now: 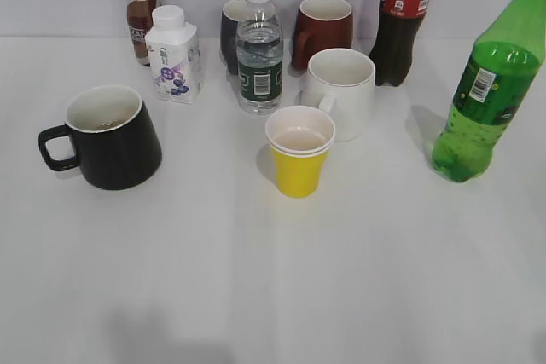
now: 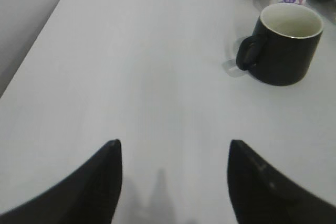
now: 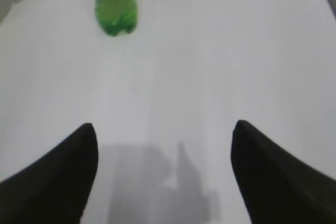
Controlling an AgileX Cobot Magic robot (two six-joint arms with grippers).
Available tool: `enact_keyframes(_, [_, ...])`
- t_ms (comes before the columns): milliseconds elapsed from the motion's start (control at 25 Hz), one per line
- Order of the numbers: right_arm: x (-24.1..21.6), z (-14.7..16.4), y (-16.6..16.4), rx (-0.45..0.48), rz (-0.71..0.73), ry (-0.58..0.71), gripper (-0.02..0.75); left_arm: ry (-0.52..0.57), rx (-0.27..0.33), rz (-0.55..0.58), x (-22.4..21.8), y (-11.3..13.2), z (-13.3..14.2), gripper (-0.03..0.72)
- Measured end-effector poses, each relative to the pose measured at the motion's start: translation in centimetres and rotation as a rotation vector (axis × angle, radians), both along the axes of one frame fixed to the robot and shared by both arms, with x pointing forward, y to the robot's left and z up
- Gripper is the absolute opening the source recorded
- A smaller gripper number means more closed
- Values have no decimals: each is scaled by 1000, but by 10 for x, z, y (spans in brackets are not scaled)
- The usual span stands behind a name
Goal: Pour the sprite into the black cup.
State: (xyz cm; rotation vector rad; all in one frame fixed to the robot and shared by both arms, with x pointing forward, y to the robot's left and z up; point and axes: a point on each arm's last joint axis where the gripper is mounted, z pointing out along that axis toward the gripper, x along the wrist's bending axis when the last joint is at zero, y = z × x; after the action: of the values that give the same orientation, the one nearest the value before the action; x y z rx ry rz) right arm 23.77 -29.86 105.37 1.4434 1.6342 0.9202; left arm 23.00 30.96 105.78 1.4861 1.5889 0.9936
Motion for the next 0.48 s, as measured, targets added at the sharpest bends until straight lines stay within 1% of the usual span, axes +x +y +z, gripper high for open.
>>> enact_keyframes(120, [-4, 0, 0, 1, -17, -23, 592, 0, 0, 0, 0, 0, 0, 465])
enact_keyframes(480, [-4, 0, 1, 10, -12, -23, 592, 0, 0, 0, 0, 0, 0, 446])
